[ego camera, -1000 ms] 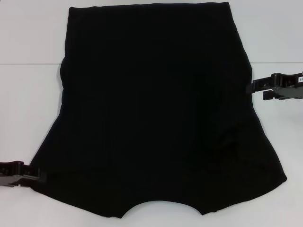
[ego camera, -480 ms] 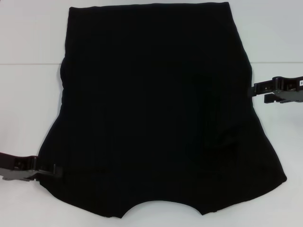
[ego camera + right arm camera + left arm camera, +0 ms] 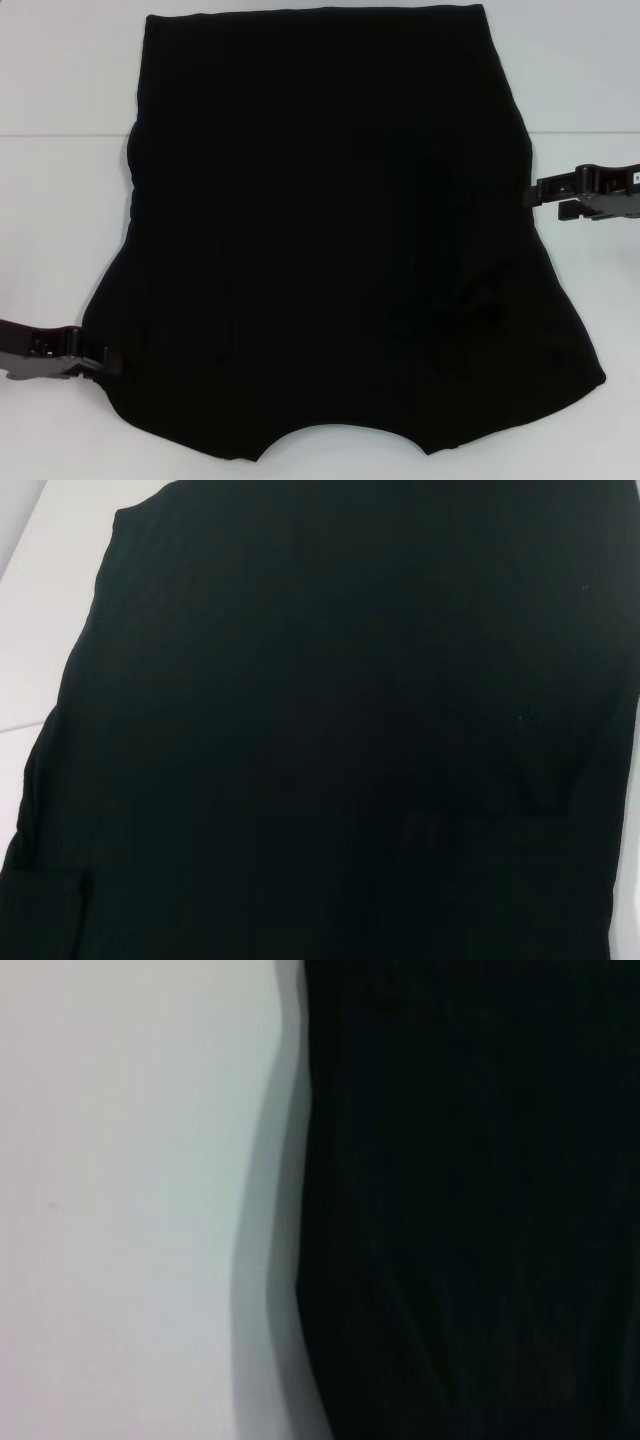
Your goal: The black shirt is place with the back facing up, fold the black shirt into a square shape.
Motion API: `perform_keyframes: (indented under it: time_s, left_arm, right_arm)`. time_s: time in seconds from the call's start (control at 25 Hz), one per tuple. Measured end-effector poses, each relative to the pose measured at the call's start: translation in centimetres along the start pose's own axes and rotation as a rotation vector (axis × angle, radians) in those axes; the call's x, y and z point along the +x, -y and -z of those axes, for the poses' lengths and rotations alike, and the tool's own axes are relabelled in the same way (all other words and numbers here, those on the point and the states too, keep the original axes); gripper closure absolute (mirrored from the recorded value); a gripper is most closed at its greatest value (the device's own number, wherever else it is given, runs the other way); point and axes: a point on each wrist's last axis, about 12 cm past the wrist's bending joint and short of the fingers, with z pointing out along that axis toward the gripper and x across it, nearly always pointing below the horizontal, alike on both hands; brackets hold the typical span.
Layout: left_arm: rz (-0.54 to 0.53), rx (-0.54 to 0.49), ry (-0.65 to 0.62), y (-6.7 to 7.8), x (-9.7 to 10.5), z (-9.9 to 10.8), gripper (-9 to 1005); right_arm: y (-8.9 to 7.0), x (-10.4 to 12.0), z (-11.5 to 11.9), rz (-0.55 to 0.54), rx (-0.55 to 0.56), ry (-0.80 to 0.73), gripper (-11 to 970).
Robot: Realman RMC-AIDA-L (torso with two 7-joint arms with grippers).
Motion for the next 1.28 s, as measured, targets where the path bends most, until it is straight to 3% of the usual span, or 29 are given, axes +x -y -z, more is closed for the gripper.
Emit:
perform_keyframes:
  time_s: [0.36,0.56,0.88,1.28]
  left_arm:
    - [-0.012,0.007,0.000,0.1,-0.2,0.1,834]
    - [-0.045,0.064,0.007,0.9,-0.5,0.5,955]
    - [-0.069,0.072,0.035,1.5,-1.8,1.0,956]
    - [-0.066,0.068,0.051,1.6,-2.4,0.9,955]
  right_arm:
    - [0.1,0.5,0.3,0.021,-0.013,-0.039,259]
    - [1.1,1.9,1.7,0.027,-0.032,-0.120,259]
    - [3.6,4.6,3.7,0.004,0.020,-0.220,258]
    - [3.5,6.5,2.1,0.119,0.029,-0.297,259]
